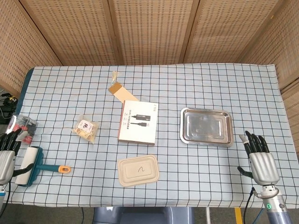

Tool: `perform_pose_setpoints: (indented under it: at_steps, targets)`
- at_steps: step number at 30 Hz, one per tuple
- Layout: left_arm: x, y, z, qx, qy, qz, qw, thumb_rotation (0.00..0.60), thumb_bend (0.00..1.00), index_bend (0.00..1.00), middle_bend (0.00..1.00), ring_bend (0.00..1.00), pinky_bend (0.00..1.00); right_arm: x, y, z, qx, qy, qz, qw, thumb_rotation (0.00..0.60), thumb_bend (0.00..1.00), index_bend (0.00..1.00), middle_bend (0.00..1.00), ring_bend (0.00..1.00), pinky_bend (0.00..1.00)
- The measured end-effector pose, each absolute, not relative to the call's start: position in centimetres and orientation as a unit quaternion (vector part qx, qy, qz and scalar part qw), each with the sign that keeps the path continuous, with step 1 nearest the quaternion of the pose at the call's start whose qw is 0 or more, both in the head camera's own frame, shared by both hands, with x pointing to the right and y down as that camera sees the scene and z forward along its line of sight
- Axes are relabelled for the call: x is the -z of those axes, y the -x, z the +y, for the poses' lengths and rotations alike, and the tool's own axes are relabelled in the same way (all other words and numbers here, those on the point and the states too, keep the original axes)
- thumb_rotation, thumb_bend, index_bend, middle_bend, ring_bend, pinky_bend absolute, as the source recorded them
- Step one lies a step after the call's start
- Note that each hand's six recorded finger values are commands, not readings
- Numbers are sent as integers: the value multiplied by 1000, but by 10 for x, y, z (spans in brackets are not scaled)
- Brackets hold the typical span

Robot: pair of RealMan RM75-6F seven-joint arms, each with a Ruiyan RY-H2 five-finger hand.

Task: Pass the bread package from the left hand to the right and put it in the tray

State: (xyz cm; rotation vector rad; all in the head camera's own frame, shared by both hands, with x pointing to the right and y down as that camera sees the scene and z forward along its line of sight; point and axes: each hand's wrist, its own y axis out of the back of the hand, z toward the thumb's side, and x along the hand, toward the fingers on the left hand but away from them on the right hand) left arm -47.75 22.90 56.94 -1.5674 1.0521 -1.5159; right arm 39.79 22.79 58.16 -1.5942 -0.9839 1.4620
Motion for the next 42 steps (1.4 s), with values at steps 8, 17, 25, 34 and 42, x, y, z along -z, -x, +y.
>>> perform_pose_setpoints:
  at_steps: [8, 17, 25, 34, 42]
  targets:
    - [-568, 474, 228, 583, 609, 406, 354, 600, 27, 0, 0, 0, 0, -579, -398, 229, -565, 626, -387, 372, 600, 95, 0, 0, 0, 0]
    - [-579, 465, 208, 589, 615, 377, 365, 600, 25, 0, 0, 0, 0, -578, -402, 227, -569, 625, -392, 363, 600, 96, 0, 0, 0, 0]
    - [-612, 440, 160, 621, 628, 290, 369, 600, 23, 0, 0, 0, 0, -578, -407, 224, -570, 627, -396, 355, 600, 96, 0, 0, 0, 0]
    - [-657, 396, 118, 636, 643, 221, 365, 600, 22, 0, 0, 0, 0, -576, -411, 222, -570, 626, -401, 350, 600, 95, 0, 0, 0, 0]
    - [-693, 362, 109, 645, 647, 182, 363, 600, 23, 0, 0, 0, 0, -573, -410, 221, -567, 626, -404, 353, 600, 94, 0, 0, 0, 0]
